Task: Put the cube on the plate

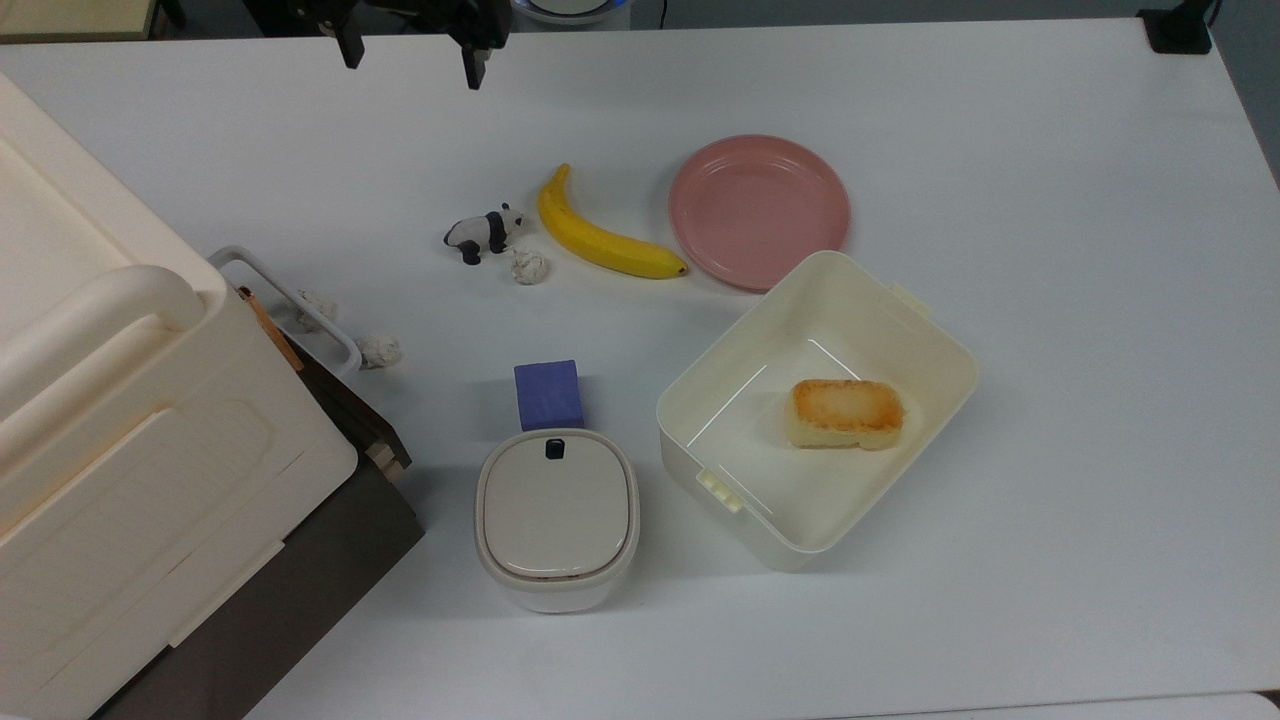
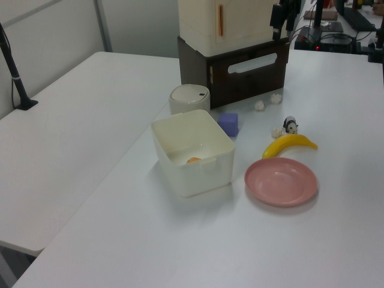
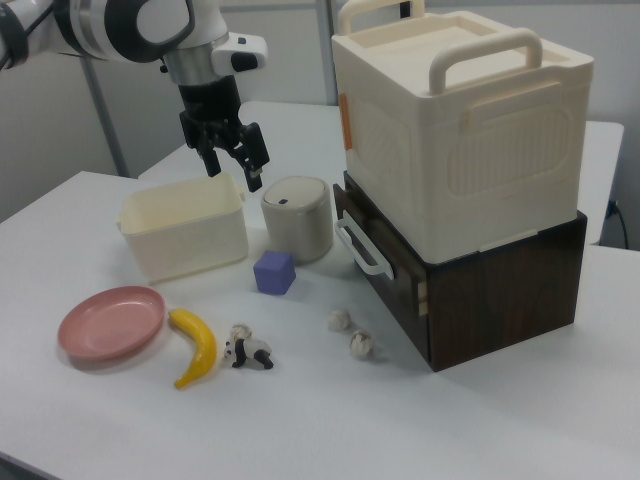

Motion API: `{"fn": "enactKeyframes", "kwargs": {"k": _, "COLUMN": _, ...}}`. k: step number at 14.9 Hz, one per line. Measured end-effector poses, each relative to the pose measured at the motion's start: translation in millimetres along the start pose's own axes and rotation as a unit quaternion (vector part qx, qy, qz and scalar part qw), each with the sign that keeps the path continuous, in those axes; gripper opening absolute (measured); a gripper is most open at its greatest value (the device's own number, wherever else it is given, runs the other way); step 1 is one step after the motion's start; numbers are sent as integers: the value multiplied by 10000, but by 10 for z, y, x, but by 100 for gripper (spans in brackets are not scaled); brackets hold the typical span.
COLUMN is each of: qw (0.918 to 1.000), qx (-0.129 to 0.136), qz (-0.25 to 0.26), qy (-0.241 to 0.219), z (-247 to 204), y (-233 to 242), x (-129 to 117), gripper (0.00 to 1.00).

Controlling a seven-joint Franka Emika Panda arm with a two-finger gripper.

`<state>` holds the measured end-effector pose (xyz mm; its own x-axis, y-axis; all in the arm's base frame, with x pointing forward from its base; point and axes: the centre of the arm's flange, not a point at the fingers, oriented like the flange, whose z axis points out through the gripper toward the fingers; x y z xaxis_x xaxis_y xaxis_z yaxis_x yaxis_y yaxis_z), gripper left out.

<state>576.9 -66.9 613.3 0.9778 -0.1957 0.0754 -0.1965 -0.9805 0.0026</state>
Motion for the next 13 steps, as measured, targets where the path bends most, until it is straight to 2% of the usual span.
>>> {"fn": "enactKeyframes", "kwargs": {"k": 6, "qw": 9997, "qx": -21, "qz": -32, "qy": -227, "z": -135, "y": -18, "x": -89, "gripper": 100}}
{"fn": "enactKeyframes", "kwargs": {"k": 10, "qw": 9988, "qx": -369, "qz": -228, "qy": -223, "z": -139, "y": -145, "x": -108, "gripper": 100}}
{"fn": "enactKeyframes", "kwargs": {"k": 13, "qw": 9982, "qx": -432, "qz": -350, "qy": -228, "z": -121, "y": -266, "x": -115, "gripper": 100}}
